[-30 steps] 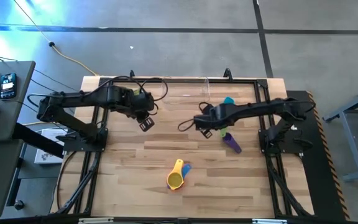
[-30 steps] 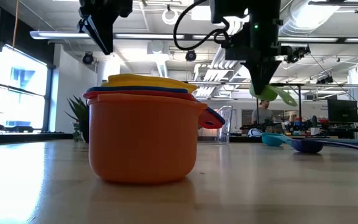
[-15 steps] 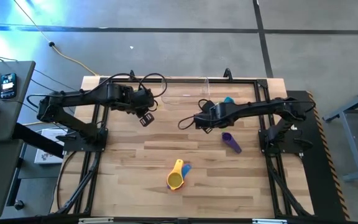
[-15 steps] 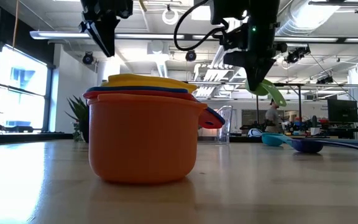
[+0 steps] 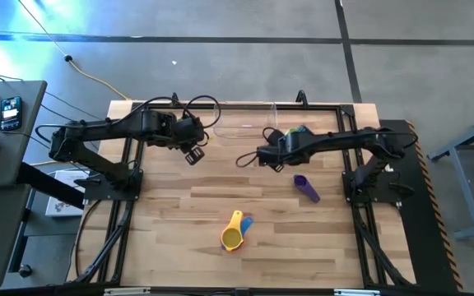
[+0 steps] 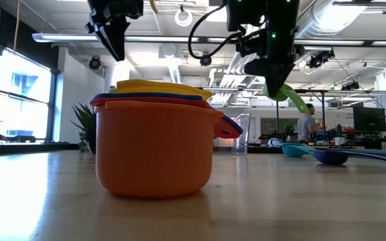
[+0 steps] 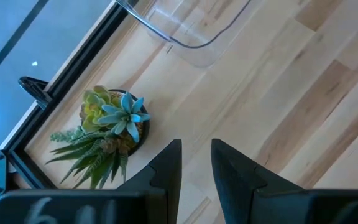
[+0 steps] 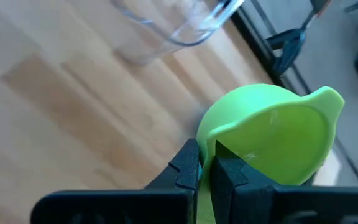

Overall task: Nest measuring cups in basket
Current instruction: Stack the green measuring cup on the yellow measuring cup

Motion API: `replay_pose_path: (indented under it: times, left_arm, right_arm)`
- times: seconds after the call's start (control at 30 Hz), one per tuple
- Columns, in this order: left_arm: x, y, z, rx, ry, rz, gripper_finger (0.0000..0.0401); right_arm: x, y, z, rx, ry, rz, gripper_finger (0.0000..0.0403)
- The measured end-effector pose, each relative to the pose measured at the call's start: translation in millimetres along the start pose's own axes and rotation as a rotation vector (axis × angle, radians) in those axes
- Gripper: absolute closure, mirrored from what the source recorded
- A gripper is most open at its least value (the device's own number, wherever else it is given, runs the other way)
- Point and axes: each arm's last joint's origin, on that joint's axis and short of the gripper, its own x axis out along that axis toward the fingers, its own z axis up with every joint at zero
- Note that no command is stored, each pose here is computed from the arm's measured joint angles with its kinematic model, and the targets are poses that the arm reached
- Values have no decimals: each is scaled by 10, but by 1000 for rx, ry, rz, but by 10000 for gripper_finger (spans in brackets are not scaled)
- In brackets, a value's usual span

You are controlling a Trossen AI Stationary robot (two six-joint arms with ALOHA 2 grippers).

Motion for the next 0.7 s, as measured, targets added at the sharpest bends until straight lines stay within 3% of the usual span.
replay_pose_path:
  times: [0.47, 0.7]
  left_arm:
    - [41, 93, 36, -54, 11, 18, 323]
    - [52, 121, 44, -64, 15, 24, 323]
  right_arm:
    - [356, -454, 231, -123, 103, -74, 399]
    - [406, -942, 319, -67, 111, -28, 398]
